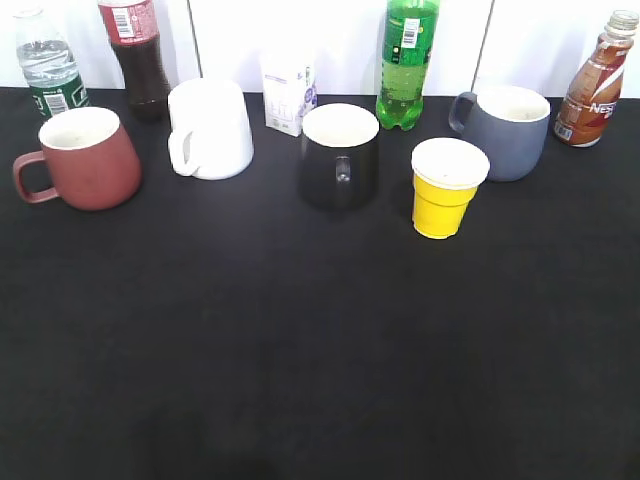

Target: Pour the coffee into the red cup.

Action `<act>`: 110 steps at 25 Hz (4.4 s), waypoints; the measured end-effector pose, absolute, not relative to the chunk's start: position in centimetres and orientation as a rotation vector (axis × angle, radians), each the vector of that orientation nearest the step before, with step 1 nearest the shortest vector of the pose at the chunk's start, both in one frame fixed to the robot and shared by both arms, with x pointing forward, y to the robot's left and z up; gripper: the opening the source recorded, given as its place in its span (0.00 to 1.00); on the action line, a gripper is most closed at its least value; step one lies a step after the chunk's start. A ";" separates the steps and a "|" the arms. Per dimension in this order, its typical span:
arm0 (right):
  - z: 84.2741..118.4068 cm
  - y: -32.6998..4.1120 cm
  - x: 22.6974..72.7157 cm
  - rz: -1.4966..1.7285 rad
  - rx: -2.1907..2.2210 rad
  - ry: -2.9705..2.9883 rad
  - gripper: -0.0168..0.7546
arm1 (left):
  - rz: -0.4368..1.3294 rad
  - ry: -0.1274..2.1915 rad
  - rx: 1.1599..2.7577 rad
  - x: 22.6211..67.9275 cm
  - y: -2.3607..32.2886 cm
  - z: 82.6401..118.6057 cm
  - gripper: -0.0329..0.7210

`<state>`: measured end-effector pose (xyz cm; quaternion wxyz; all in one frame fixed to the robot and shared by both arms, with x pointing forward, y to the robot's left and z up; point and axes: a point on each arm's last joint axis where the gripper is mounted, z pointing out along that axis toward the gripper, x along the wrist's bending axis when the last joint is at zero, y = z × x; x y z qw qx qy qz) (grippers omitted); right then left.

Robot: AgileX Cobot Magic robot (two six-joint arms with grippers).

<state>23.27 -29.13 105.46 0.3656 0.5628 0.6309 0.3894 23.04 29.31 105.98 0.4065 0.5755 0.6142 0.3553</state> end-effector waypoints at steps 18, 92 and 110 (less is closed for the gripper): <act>105.5 -29.1 23.3 1.001 1.447 1.622 0.78 | 1.126 1.429 1.170 40.9 31.4 104.4 0.63; 110.1 -29.4 34.1 1.176 1.353 1.361 0.78 | 0.782 0.619 1.522 45.7 21.5 97.7 0.10; 97.5 -30.8 52.6 1.051 1.433 1.269 0.78 | 0.782 0.634 1.536 45.7 21.5 97.5 0.10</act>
